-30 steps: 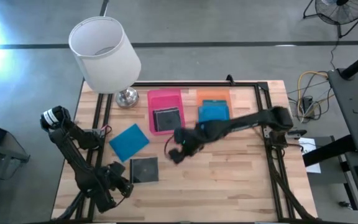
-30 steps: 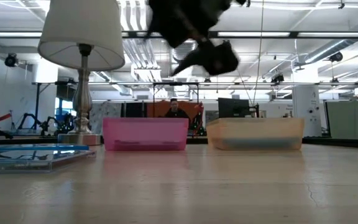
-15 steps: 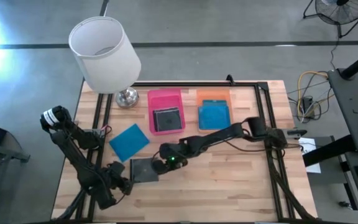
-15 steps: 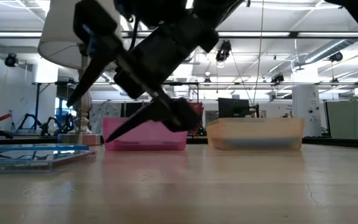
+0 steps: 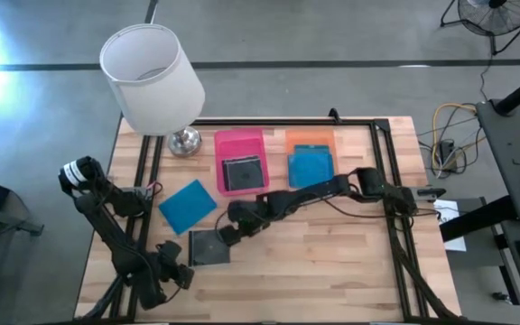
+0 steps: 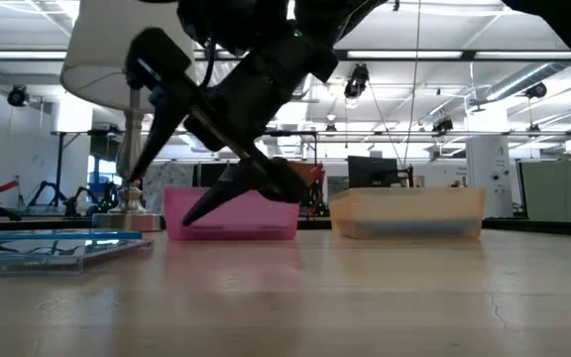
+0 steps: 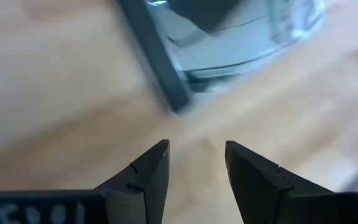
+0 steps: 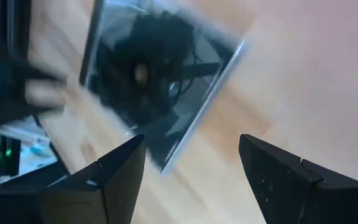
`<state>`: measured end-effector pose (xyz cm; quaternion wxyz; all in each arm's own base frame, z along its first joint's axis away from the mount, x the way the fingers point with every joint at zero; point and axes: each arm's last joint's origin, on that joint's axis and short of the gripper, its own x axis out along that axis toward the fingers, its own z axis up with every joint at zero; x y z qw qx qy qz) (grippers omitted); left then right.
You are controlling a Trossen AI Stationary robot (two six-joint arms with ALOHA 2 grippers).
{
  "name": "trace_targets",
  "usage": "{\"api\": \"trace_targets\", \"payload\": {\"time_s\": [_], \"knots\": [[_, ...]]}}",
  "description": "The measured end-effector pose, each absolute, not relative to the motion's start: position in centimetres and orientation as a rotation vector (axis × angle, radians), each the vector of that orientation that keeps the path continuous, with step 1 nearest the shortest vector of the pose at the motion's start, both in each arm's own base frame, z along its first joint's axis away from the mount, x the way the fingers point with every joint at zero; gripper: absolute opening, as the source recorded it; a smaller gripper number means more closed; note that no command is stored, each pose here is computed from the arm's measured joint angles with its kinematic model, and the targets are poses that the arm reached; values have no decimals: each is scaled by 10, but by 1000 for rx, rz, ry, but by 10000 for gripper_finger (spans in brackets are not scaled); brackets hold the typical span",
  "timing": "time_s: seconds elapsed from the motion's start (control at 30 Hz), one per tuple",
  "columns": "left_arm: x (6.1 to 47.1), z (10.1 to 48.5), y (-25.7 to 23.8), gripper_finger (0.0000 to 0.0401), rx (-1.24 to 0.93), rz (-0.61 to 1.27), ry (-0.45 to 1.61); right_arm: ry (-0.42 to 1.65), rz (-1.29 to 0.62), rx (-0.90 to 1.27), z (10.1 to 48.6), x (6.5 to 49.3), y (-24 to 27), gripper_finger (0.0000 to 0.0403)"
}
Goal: Pick & place jewel cases by type
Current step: Put the black cd case into the red bin
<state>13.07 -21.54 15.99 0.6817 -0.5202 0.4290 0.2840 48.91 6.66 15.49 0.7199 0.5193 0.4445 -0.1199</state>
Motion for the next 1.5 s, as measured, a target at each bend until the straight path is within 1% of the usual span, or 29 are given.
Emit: {"api": "trace_targets", "payload": {"time_s": [0.1, 0.17, 0.43, 0.5, 0.6, 0.8, 1.07, 1.2, 1.27, 1.5], "knots": [[133, 161, -222, 139, -1217, 607, 940, 956, -264, 1123, 159, 491, 48, 254], [134, 159, -223, 139, -1211, 611, 918, 948, -252, 1107, 160, 493, 36, 254], [144, 142, -221, 139, -1172, 685, 888, 945, -162, 1049, 161, 496, 5, 253], [145, 139, -221, 139, -1161, 691, 881, 951, -131, 1018, 157, 497, 4, 253], [146, 135, -221, 139, -1144, 709, 885, 970, -57, 1026, 146, 500, 7, 253], [145, 135, -218, 139, -1119, 731, 897, 944, -23, 1038, 128, 512, 10, 253], [144, 135, -217, 139, -1110, 738, 897, 906, -1, 1007, 127, 526, 11, 248], [144, 135, -215, 139, -1093, 748, 891, 943, 65, 1034, 118, 535, 18, 243], [144, 134, -214, 139, -1082, 754, 890, 973, 61, 1030, 115, 537, 23, 239], [142, 133, -210, 139, -1039, 778, 883, 1124, 60, 975, 122, 532, 32, 235]]}}
